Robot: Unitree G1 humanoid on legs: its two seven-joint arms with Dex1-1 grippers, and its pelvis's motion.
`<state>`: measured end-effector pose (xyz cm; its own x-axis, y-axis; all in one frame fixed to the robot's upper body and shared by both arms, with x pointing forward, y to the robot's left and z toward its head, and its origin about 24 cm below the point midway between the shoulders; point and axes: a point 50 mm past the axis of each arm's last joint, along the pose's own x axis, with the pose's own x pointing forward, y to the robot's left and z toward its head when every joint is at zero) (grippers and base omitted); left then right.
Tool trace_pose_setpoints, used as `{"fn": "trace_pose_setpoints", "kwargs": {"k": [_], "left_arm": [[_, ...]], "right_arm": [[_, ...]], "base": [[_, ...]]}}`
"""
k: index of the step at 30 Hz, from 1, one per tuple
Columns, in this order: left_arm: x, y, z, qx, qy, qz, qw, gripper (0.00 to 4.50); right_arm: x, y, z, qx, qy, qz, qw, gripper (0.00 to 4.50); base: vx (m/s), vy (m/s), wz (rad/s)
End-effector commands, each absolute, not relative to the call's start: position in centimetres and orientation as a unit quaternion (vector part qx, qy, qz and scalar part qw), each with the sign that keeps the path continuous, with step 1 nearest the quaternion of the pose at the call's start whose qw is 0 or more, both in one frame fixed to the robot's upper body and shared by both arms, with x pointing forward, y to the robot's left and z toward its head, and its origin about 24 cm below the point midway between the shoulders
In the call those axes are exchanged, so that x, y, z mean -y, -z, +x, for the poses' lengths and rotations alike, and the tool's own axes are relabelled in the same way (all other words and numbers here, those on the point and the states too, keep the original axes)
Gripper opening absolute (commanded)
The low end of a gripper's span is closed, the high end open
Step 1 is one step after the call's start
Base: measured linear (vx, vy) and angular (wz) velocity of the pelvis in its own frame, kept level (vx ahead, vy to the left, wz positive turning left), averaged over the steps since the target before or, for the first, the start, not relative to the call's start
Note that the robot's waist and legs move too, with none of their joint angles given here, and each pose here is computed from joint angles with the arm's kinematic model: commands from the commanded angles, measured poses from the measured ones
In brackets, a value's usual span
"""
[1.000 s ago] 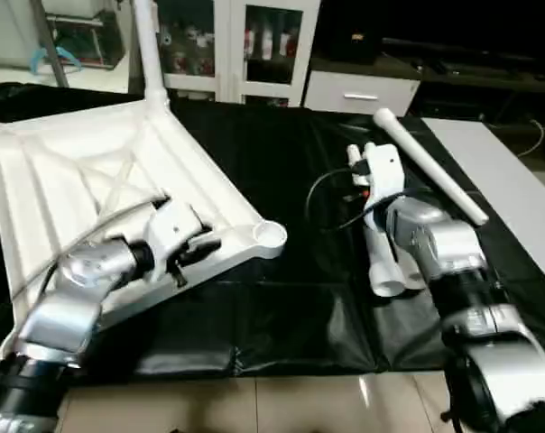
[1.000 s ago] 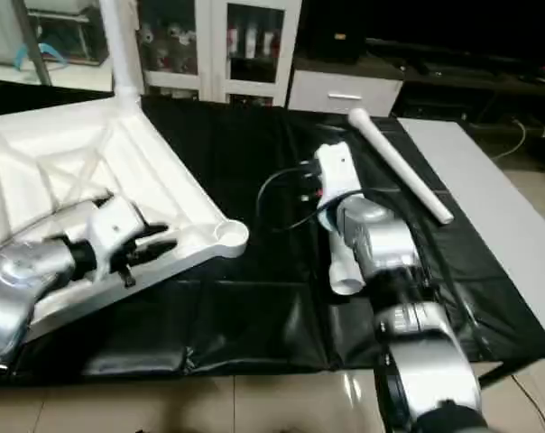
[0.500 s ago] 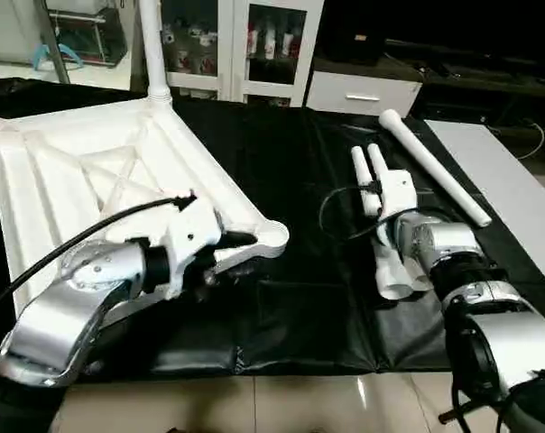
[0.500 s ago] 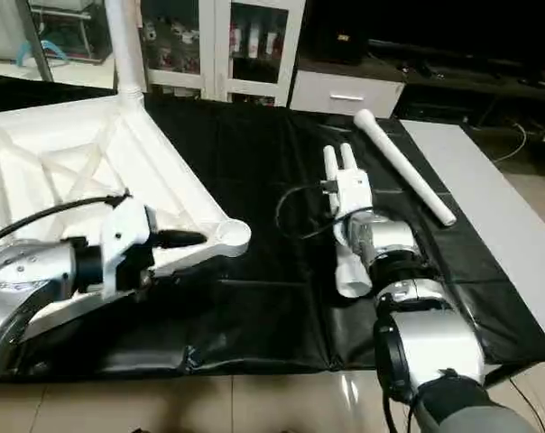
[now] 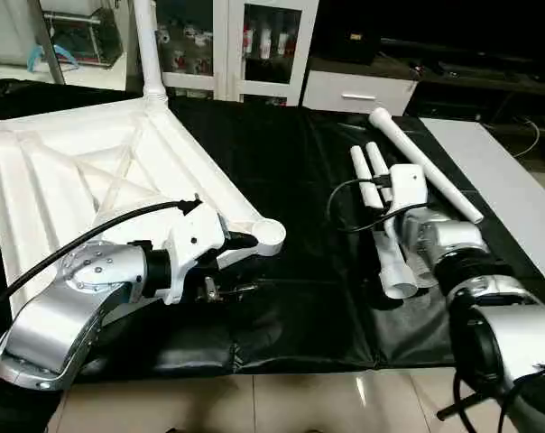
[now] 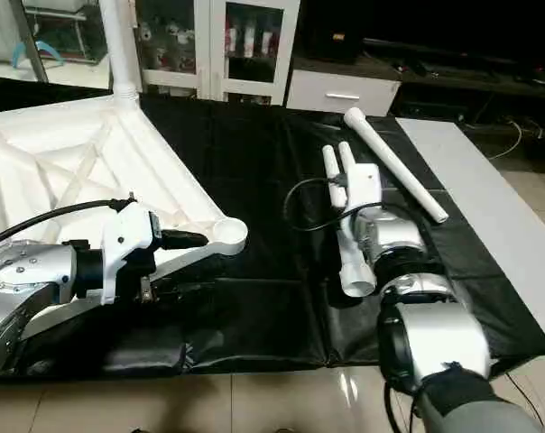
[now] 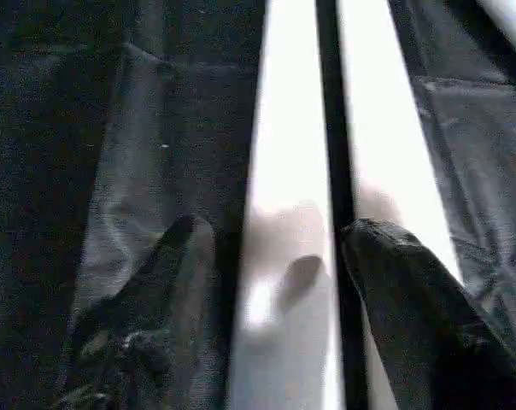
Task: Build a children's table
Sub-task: Pick table leg
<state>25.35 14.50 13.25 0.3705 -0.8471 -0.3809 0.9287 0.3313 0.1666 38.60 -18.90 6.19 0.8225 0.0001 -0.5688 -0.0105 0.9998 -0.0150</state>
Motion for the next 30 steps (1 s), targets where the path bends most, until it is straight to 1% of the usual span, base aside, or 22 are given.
{"fn": "trace_pose_setpoints", "kwargs": {"k": [1, 4, 5, 6, 7, 9, 12, 15, 18, 20, 21, 24, 27, 29, 30], "left_arm": [[-14.2, -13.5, 25.4, -0.111, 0.553, 0.188, 0.804, 4.43], [-14.2, -13.5, 25.4, -0.114, 0.553, 0.19, 0.803, 4.5], [-14.2, -13.5, 25.4, -0.115, 0.554, 0.191, 0.802, 4.5], [-14.2, -13.5, 25.3, -0.116, 0.556, 0.191, 0.801, 4.5], [-14.2, -13.5, 25.3, -0.117, 0.557, 0.191, 0.8, 4.5], [-14.1, -13.6, 25.3, -0.117, 0.56, 0.19, 0.798, 4.5], [-13.8, -13.7, 25.1, -0.117, 0.571, 0.186, 0.791, 4.5], [-13.6, -13.5, 24.9, -0.121, 0.577, 0.186, 0.786, 4.5], [-13.6, -13.5, 24.9, -0.121, 0.577, 0.187, 0.786, 4.5], [-13.4, -13.5, 25.1, -0.12, 0.577, 0.187, 0.786, 4.5], [-13.3, -13.5, 25.1, -0.12, 0.577, 0.187, 0.786, 4.5], [-13.2, -13.6, 25.2, -0.119, 0.576, 0.189, 0.787, 4.5], [-13.3, -13.7, 25.3, -0.116, 0.573, 0.19, 0.789, 4.5], [-13.3, -13.8, 25.4, -0.116, 0.571, 0.191, 0.79, 4.5], [-13.3, -13.8, 25.4, -0.116, 0.571, 0.192, 0.79, 4.5]], "right_arm": [[19.7, -7.0, 38.9, -0.292, 0.006, -0.012, 0.956, 3.14], [19.8, -6.9, 38.8, -0.307, 0.002, -0.013, 0.952, 3.47], [19.5, -6.4, 38.5, -0.33, -0.018, -0.004, 0.944, 3.57], [19.4, -6.2, 38.3, -0.341, -0.026, -0.001, 0.94, 3.57], [19.3, -5.8, 38.1, -0.353, -0.035, 0.002, 0.935, 3.8], [19.1, -5.3, 37.8, -0.363, -0.04, 0.01, 0.931, 3.8], [18.6, -4.6, 37.4, -0.376, -0.063, 0.045, 0.923, 3.8], [18.3, -4.0, 37.1, -0.386, -0.07, 0.049, 0.919, 3.8], [18.3, -3.8, 37.0, -0.39, -0.072, 0.05, 0.917, 3.8], [18.1, -2.8, 36.3, -0.413, -0.075, 0.051, 0.906, 3.8], [18.1, -2.6, 36.2, -0.42, -0.075, 0.049, 0.903, 3.53], [18.1, -2.0, 35.8, -0.429, -0.077, 0.046, 0.899, 3.4], [18.1, -1.9, 35.8, -0.427, -0.075, 0.048, 0.9, 3.02], [18.1, -2.0, 35.8, -0.424, -0.073, 0.05, 0.902, 2.98], [18.1, -2.0, 35.8, -0.423, -0.072, 0.05, 0.902, 2.88]], "base": [[0.0, 0.0, 0.0], [0.0, 0.0, 0.0], [0.0, 0.0, 0.0], [0.0, 0.0, 0.0], [0.0, 0.0, 0.0], [0.0, 0.0, 0.0], [0.0, 0.0, 0.0], [0.0, 0.0, 0.0], [0.0, 0.0, 0.0], [0.0, 0.0, 0.0], [0.0, 0.0, 0.0], [0.0, 0.0, 0.0], [0.0, 0.0, 0.0], [0.0, 0.0, 0.0], [0.0, 0.0, 0.0]]}}
